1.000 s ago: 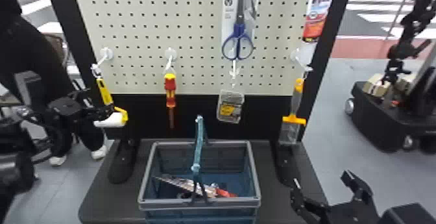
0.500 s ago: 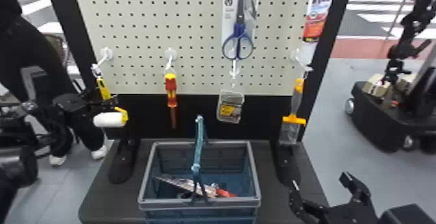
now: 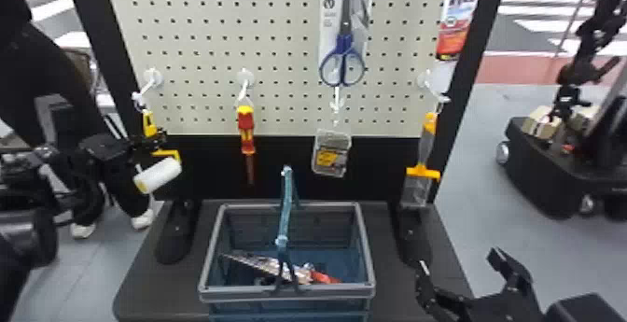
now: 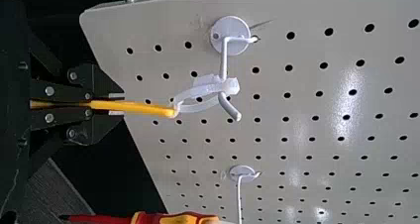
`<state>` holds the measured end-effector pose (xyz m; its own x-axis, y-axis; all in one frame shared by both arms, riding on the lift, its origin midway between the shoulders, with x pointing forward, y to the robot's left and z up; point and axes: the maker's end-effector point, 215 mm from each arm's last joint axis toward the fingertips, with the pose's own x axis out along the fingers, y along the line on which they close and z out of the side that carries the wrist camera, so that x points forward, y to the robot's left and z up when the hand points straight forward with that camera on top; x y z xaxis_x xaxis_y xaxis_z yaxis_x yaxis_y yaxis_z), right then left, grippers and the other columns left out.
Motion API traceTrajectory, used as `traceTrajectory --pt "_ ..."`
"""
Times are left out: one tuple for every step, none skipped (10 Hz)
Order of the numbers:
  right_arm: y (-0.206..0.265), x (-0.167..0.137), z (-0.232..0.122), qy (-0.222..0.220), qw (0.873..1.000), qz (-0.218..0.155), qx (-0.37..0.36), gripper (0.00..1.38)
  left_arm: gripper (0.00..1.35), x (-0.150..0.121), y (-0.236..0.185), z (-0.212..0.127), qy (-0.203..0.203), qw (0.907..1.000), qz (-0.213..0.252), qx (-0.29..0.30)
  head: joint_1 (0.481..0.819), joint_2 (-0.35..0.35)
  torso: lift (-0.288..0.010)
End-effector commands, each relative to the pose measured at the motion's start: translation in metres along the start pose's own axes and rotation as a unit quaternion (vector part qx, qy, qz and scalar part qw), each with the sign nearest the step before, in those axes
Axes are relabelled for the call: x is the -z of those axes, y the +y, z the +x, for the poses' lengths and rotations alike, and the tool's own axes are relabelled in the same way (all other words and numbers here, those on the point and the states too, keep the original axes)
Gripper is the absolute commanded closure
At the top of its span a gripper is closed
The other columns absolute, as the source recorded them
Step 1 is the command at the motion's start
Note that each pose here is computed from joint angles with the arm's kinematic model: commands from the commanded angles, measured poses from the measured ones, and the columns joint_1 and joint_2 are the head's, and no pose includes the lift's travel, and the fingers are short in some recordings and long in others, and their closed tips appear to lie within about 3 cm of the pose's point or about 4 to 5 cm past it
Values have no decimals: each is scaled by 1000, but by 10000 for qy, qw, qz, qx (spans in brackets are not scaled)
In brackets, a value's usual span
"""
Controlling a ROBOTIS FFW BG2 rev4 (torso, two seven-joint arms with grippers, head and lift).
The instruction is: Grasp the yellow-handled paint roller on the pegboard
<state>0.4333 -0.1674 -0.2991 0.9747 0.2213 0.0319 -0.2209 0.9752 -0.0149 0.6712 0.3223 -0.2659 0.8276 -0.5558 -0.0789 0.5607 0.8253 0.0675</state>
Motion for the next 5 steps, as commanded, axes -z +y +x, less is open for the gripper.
traceTrajectory --pt "0 0 0 1 10000 0 0 124 1208 -1 0 0 -22 10000 3 -3 549 0 -100" --pt "0 -1 0 -3 10000 -1 0 125 1210 -2 1 -1 -44 10000 1 -26 549 0 -100" --pt "0 0 -1 7 10000 2 0 124 1210 -2 1 -1 -77 10000 -11 -45 549 0 -100" --pt "0 0 -1 7 10000 2 0 124 1208 -2 2 -1 -85 9999 -7 -60 549 0 -100" --pt "0 0 -1 7 10000 2 0 124 1208 -2 1 -1 -89 9999 -13 -56 549 0 -100"
